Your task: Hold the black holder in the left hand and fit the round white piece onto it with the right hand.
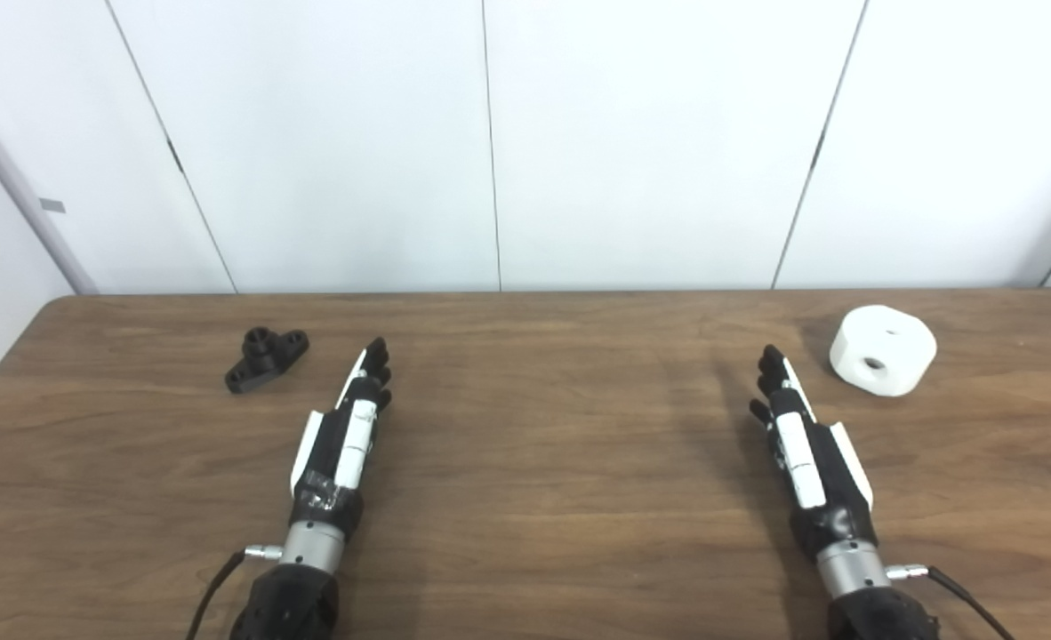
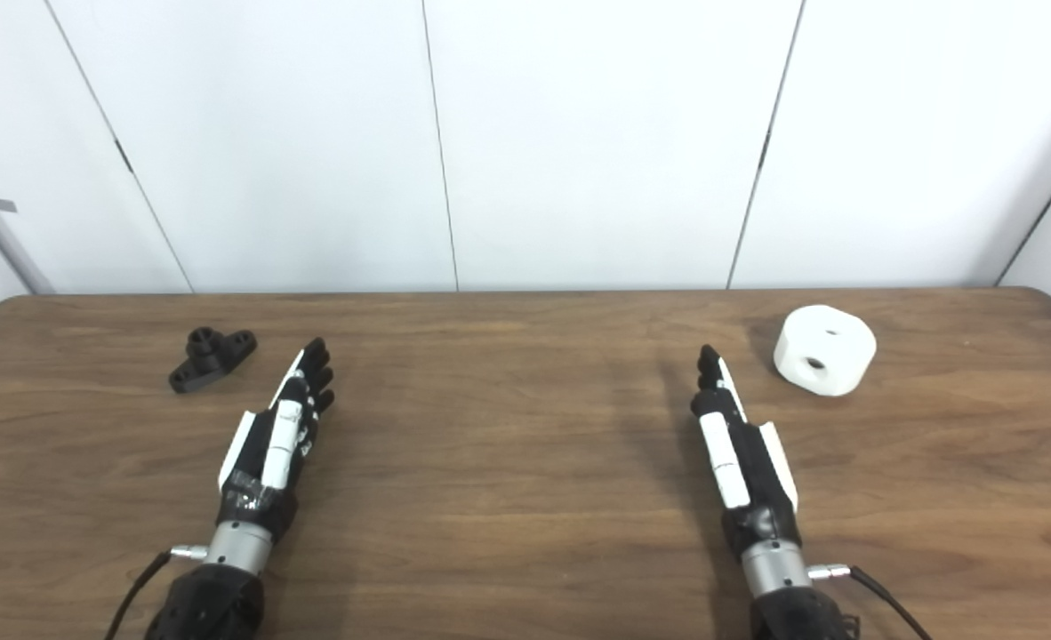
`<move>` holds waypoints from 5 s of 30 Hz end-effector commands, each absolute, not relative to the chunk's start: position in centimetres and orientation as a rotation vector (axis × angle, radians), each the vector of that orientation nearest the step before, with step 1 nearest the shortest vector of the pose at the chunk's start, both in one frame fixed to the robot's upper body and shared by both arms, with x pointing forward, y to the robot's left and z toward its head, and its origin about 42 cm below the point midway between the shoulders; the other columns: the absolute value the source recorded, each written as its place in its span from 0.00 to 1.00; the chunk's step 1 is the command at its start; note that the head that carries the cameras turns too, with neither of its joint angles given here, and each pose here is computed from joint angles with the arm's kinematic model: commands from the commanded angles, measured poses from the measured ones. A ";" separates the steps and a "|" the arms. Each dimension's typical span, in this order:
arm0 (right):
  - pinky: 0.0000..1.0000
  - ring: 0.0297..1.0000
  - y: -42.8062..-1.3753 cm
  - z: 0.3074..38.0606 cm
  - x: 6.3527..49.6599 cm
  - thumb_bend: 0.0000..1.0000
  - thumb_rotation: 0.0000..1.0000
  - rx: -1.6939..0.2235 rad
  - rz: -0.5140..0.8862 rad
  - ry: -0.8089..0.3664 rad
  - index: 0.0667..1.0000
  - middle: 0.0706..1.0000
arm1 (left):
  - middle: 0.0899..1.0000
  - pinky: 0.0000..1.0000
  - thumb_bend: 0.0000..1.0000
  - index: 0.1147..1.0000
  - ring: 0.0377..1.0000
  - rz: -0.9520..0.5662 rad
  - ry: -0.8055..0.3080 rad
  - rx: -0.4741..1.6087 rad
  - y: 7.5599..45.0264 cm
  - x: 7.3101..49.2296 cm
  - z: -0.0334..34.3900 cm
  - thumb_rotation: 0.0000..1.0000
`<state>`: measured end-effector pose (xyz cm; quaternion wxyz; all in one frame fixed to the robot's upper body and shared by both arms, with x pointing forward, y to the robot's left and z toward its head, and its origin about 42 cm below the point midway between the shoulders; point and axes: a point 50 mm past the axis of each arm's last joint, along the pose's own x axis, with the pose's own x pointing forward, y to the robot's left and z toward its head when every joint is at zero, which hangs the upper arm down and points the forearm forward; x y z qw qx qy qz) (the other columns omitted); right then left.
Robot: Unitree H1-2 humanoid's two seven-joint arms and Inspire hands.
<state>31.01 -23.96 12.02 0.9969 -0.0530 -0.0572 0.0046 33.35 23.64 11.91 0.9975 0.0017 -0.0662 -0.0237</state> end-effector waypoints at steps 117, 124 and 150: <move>1.00 1.00 -24.5 14.6 31.7 0.35 1.00 -0.048 0.075 -0.200 1.00 1.00 | 0.90 1.00 0.90 0.75 0.96 0.176 -0.007 1.133 45.0 39.9 18.6 0.38; 1.00 1.00 -24.6 15.2 31.1 0.35 1.00 -0.045 0.076 -0.213 1.00 1.00 | 0.89 1.00 0.90 0.74 0.96 0.139 0.019 1.112 44.5 40.8 18.4 0.39; 1.00 1.00 -24.1 16.9 29.8 0.37 1.00 -0.042 0.087 -0.241 1.00 1.00 | 0.87 1.00 0.86 0.72 0.93 0.072 0.008 1.099 42.2 44.0 18.3 0.38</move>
